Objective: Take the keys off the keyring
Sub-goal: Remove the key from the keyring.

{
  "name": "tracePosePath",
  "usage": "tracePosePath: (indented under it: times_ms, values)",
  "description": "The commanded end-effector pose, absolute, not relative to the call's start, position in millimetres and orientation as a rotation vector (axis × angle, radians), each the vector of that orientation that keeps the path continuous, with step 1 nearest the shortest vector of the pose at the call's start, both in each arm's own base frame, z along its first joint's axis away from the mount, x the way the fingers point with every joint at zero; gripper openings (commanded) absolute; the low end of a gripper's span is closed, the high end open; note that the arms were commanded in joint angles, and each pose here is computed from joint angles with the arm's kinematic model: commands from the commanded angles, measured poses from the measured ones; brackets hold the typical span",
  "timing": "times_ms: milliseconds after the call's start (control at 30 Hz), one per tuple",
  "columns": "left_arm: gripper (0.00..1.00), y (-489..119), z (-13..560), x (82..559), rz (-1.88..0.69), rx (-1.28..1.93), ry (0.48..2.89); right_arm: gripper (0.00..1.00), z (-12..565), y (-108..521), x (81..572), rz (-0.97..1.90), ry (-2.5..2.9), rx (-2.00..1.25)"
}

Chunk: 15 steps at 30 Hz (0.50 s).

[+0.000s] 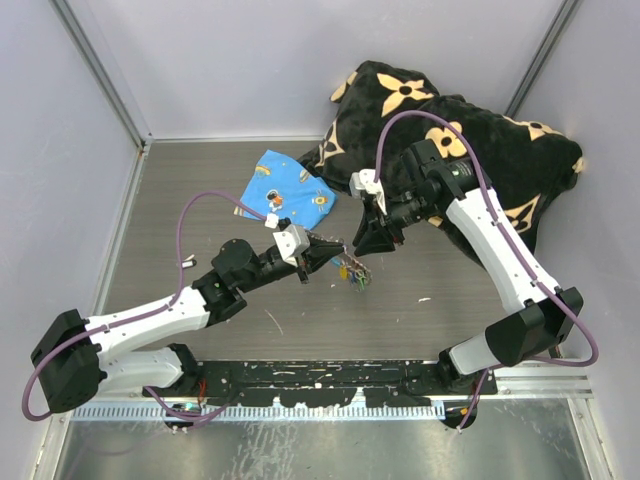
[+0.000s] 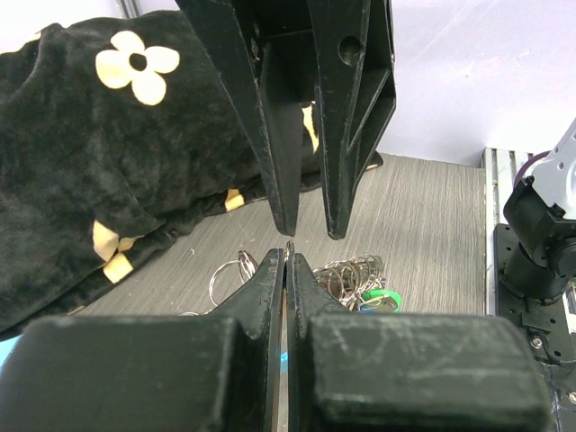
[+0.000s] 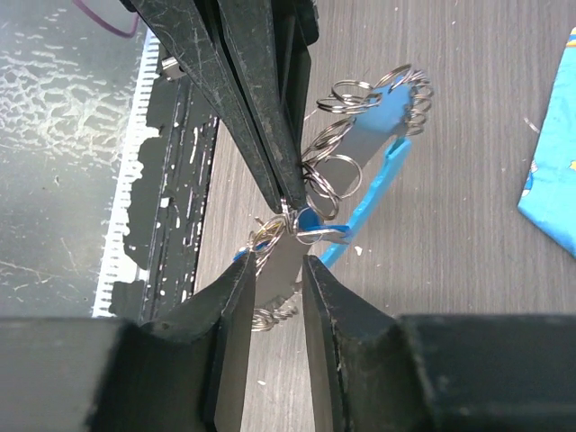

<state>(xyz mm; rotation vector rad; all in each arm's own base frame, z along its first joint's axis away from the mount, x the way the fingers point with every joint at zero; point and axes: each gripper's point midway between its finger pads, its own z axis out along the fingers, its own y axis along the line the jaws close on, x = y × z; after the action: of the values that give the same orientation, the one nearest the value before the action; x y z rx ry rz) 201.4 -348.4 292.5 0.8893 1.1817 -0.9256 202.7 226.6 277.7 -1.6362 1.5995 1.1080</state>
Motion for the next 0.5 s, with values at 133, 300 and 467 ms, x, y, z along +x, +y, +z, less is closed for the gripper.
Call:
tracePosePath:
  times_ms: [133, 300, 467]
  values:
    - [0.0, -339, 339, 199, -0.935, 0.812, 1.053, 0.38, 303, 238, 200, 1.153, 1.382, -1.624]
    - [0.0, -339, 339, 199, -0.936, 0.809, 1.053, 0.38, 299, 241, 203, 1.171, 1.374, -1.619]
    - [0.0, -339, 340, 199, -0.937, 0.807, 1.051, 0.37, 293, 241, 206, 1.165, 1.386, -1.621]
